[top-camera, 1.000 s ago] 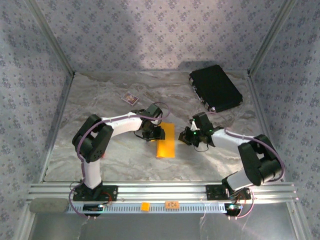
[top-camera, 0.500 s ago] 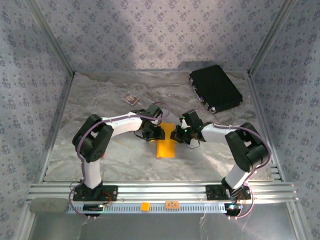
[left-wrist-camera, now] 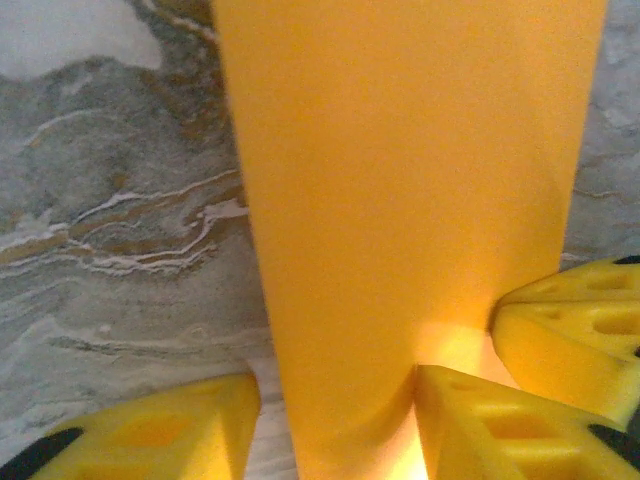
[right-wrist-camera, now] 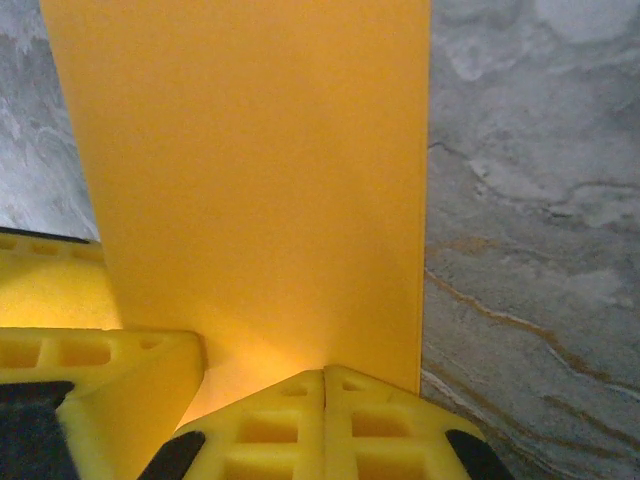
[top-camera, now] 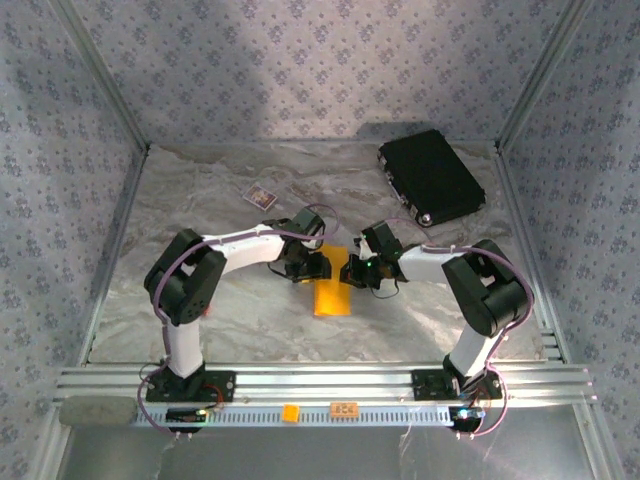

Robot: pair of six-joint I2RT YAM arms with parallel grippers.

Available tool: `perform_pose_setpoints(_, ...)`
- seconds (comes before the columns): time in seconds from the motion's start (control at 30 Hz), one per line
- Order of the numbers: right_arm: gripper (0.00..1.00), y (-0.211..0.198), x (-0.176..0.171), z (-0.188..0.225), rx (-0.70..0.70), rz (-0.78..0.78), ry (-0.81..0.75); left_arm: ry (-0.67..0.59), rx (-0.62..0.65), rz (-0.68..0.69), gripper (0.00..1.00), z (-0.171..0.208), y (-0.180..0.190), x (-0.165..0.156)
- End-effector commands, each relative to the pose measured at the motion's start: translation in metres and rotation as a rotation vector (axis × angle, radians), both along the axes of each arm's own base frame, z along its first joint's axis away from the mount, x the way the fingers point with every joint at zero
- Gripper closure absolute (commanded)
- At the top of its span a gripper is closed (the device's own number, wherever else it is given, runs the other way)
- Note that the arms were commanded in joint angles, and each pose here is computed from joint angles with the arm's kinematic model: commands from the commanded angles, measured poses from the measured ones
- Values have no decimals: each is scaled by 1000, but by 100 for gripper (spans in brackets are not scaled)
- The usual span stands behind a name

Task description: Fold a paper plane with a square sheet of paper (pick it up from the middle)

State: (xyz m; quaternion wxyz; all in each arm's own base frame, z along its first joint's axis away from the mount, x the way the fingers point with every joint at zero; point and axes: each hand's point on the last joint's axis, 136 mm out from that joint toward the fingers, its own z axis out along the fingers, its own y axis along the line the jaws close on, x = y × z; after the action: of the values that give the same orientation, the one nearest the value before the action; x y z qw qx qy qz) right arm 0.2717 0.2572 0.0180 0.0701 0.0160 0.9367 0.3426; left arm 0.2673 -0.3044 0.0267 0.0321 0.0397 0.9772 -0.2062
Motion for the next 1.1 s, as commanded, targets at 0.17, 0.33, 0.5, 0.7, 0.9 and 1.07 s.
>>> perform_pose_setpoints(0.17, 100, -29, -26, -28, -190, 250, 31, -199, -133, 117, 41, 59, 5, 23)
perform_pose_setpoints(0.33, 100, -30, -18, -28, -212, 275, -4, -234, -242, 159, 44, 78, 10, 27)
perform_pose_setpoints(0.5, 100, -34, -20, -34, -219, 240, 12, -184, -377, 134, 62, 78, -3, 27)
perform_pose_setpoints(0.7, 100, -36, -24, -40, -219, 223, 48, -117, -485, 106, 95, 65, -26, 27)
perform_pose_setpoints(0.9, 100, -38, -26, -43, -227, 215, 77, -71, -496, 98, 100, 48, -32, 26)
perform_pose_setpoints(1.07, 100, -40, -28, -45, -235, 209, 85, -45, -463, 107, 100, 31, -27, 22)
